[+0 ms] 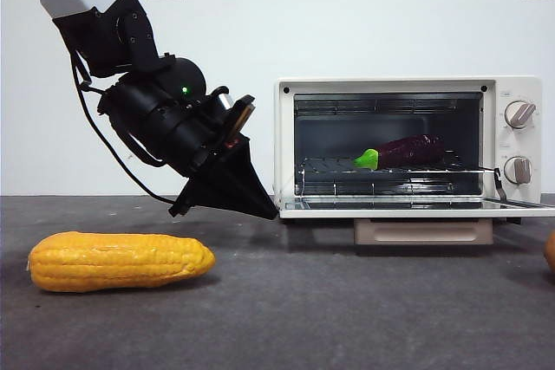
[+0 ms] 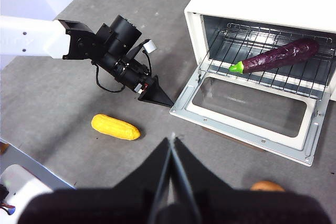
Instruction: Take the eggplant from the table,put the eggplant in the oven
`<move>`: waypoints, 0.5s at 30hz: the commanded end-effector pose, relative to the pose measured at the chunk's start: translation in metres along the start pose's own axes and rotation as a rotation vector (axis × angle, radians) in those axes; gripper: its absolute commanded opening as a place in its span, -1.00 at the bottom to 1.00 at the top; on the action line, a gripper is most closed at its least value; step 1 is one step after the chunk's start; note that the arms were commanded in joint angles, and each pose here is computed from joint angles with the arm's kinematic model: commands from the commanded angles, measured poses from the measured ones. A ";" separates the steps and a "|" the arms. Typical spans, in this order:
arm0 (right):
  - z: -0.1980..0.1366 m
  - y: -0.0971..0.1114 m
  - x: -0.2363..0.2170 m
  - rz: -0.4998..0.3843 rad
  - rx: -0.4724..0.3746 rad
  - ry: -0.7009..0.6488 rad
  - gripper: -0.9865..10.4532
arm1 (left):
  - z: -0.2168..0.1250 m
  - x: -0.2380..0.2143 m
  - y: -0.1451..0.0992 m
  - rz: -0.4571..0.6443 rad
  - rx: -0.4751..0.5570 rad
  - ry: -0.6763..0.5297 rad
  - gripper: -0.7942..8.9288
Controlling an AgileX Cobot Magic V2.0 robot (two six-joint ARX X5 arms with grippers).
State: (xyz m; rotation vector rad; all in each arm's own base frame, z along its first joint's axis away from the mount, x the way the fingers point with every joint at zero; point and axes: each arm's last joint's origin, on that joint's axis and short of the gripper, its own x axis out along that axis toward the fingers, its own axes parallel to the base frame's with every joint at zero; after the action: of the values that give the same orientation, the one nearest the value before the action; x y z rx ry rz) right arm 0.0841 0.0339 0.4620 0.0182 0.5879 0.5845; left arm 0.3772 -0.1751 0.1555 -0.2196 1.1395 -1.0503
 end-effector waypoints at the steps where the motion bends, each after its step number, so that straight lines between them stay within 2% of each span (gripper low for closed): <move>1: 0.000 0.000 -0.001 0.003 -0.011 -0.007 -0.85 | -0.005 0.003 0.010 0.005 -0.010 0.007 -0.85; 15: 0.000 0.000 -0.001 0.004 -0.011 -0.007 -0.85 | -0.003 0.009 0.007 0.019 0.014 0.001 -0.85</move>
State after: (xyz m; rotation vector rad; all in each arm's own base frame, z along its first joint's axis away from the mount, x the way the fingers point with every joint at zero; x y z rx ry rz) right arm 0.0840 0.0338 0.4620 0.0182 0.5875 0.5845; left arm 0.3802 -0.1768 0.1563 -0.1990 1.1004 -1.0431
